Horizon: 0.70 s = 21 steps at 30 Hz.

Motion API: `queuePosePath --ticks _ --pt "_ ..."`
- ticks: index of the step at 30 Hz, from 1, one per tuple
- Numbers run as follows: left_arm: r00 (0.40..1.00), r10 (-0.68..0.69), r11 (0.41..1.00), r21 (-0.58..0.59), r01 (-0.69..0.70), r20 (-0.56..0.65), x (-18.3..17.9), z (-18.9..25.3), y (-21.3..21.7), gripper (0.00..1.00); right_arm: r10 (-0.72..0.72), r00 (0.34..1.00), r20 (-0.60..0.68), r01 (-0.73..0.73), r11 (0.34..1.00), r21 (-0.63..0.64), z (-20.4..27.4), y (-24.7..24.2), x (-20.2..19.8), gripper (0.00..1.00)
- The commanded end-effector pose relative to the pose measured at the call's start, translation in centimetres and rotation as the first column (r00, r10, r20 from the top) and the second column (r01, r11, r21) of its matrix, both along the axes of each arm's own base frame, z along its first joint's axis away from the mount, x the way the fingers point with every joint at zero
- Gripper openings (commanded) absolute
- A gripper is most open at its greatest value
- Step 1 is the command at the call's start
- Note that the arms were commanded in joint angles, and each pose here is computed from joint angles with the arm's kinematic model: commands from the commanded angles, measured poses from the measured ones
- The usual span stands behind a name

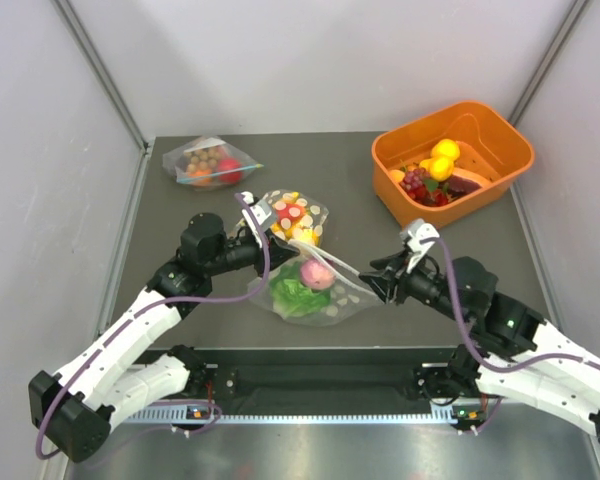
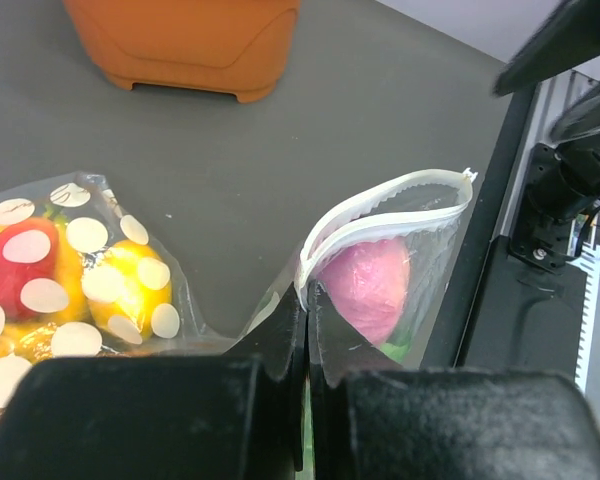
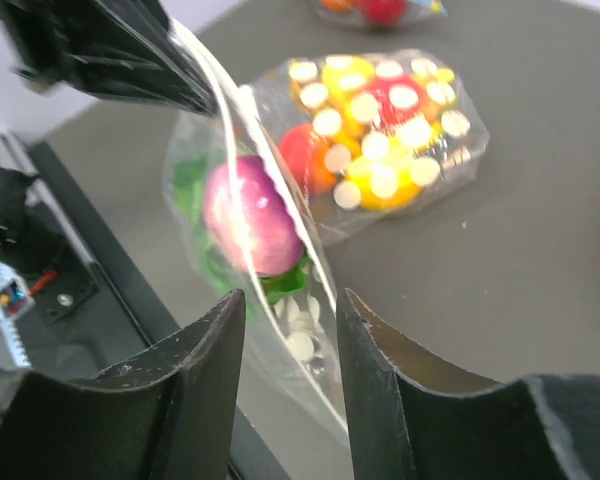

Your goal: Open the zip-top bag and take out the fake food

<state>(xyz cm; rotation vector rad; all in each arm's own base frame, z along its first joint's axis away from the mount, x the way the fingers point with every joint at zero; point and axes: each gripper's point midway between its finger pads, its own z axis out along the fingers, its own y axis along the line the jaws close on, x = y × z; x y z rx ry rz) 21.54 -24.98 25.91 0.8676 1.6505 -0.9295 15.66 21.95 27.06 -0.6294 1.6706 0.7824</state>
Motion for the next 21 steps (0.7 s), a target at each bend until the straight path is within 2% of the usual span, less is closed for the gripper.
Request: queuePosePath --ticks 1,8,21 --pt "0.995 -0.042 0.998 -0.046 0.046 0.089 0.0 2.1 -0.6 0.00 -0.036 0.999 0.031 0.036 0.999 -0.020 0.6 0.9 1.4 0.41" --pt "0.995 -0.046 0.998 -0.047 0.051 0.088 0.0 2.1 -0.6 0.00 -0.029 1.000 0.008 0.029 0.998 -0.059 -1.1 2.5 2.3 0.39" --pt "0.995 -0.059 0.997 -0.046 0.063 0.086 -0.2 2.0 -0.8 0.00 0.141 0.989 -0.038 -0.143 0.988 -0.051 -3.1 6.0 1.0 0.38"
